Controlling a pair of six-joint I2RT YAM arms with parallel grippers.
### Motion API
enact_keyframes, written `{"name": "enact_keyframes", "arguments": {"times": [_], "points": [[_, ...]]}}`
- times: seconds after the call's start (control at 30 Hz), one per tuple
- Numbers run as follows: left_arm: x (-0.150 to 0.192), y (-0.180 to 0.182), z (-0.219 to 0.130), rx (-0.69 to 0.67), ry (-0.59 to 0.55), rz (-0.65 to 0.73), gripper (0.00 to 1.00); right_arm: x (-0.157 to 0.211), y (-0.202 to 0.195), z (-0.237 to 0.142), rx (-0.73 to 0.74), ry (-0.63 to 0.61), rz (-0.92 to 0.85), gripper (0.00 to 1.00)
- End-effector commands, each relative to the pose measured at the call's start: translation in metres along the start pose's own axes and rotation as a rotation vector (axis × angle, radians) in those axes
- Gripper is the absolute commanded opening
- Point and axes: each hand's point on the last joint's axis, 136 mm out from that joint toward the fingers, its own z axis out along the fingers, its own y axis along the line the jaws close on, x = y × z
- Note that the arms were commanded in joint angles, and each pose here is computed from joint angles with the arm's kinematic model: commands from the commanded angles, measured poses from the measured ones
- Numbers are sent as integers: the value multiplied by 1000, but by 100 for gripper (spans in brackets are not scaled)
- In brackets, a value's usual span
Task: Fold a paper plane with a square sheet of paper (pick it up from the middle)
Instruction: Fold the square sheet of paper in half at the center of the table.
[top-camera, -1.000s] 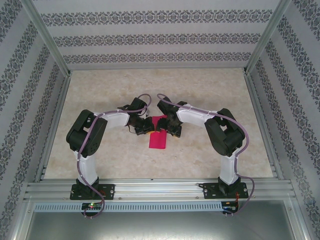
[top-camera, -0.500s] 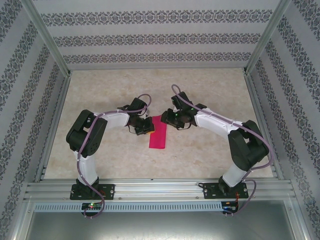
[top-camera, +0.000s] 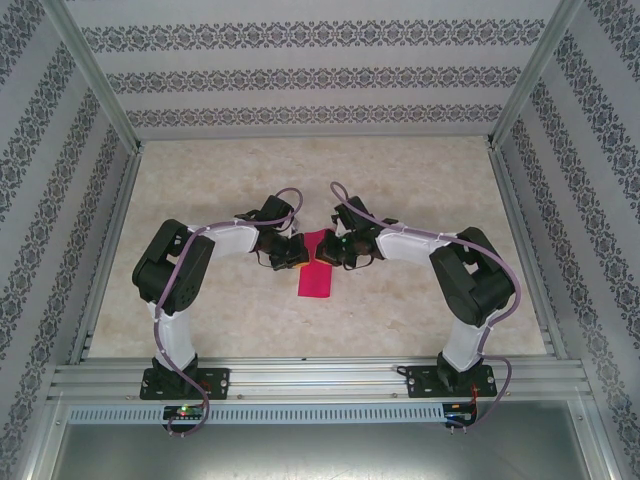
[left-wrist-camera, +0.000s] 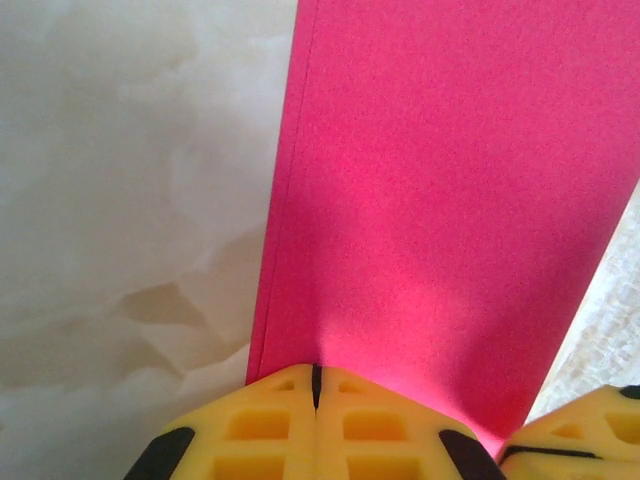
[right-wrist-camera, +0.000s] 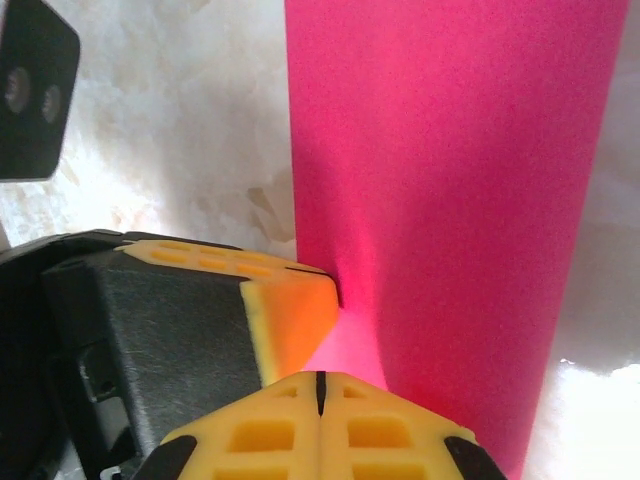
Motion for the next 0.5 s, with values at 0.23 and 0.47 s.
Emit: {"name": "enact_keyframes", "arguments": {"times": [0.23, 0.47], "points": [[17, 29, 15, -92, 51, -11, 0, 10, -32, 9, -2, 30, 13, 1], [19, 31, 16, -99, 58, -12, 0, 21, -60, 19, -10, 37, 16, 4]]}}
